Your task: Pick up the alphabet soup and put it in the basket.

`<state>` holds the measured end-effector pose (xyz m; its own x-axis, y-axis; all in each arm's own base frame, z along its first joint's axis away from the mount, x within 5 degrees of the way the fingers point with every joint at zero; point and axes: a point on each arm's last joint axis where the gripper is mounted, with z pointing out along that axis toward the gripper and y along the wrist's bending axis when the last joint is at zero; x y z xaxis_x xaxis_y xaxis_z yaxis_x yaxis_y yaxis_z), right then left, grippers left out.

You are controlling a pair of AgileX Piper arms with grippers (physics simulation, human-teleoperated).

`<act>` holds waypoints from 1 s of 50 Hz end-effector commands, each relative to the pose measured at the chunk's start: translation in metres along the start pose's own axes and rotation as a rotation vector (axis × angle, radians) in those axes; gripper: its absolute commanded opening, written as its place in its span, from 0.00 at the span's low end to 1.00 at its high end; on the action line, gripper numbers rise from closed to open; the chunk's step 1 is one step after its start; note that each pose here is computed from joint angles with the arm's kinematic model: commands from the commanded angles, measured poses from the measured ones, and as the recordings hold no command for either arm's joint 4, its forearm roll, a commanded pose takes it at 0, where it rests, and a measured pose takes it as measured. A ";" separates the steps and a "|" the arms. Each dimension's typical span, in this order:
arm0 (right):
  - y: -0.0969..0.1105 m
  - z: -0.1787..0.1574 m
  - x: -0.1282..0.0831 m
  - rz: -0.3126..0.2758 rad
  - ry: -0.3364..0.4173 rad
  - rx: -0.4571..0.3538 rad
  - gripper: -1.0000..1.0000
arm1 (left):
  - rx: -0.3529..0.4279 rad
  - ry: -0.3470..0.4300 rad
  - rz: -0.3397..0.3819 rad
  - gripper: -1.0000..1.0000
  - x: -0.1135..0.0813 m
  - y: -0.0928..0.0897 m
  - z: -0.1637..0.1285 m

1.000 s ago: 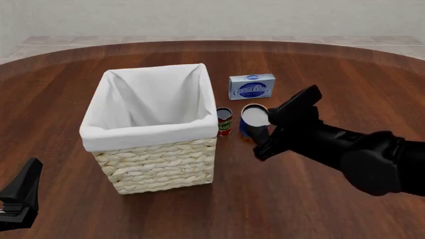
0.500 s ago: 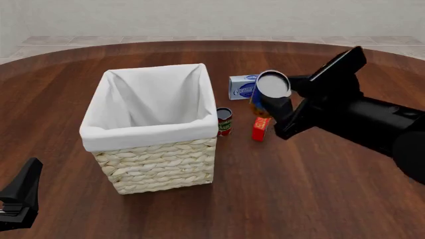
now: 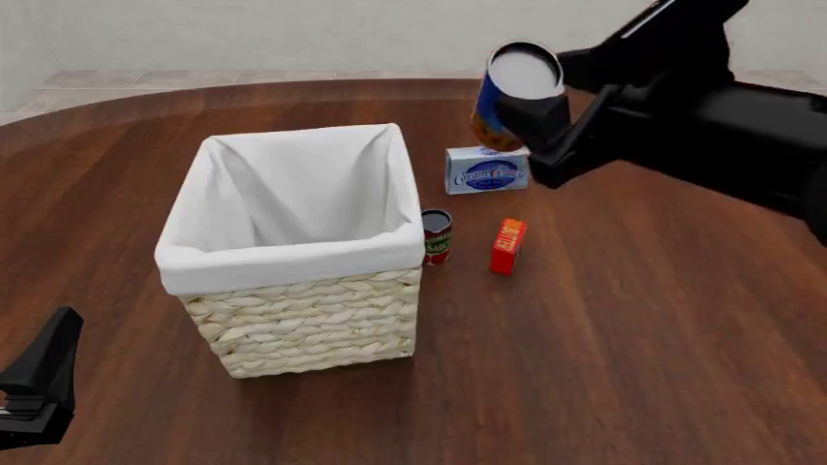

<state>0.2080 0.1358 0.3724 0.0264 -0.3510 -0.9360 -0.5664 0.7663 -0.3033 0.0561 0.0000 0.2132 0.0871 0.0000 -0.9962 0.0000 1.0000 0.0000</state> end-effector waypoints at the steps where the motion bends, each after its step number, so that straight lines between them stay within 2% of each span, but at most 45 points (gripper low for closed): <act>1: 0.007 0.008 -0.033 0.008 -0.068 -0.047 0.00 | 0.000 0.000 0.000 1.00 0.000 0.000 0.000; 13: 0.030 0.036 -0.051 0.029 -0.080 -0.132 0.00 | 0.000 0.000 0.000 1.00 0.000 0.000 0.000; 20: 0.044 0.053 -0.054 0.029 -0.072 -0.172 0.00 | 0.000 0.000 0.000 1.00 0.000 0.000 0.000; 40: 0.065 0.089 -0.065 0.039 -0.048 -0.225 0.00 | 0.000 0.000 0.000 1.00 0.000 0.000 0.000; 50: 0.081 0.100 -0.061 0.041 -0.007 -0.266 0.00 | 0.000 0.000 0.000 1.00 0.000 0.000 0.000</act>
<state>0.2421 0.2569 0.3886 0.0286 -0.3239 -0.9457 -0.7434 0.6255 -0.2367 0.0561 0.0000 0.2132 0.0871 0.0000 -0.9962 0.0000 1.0000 0.0000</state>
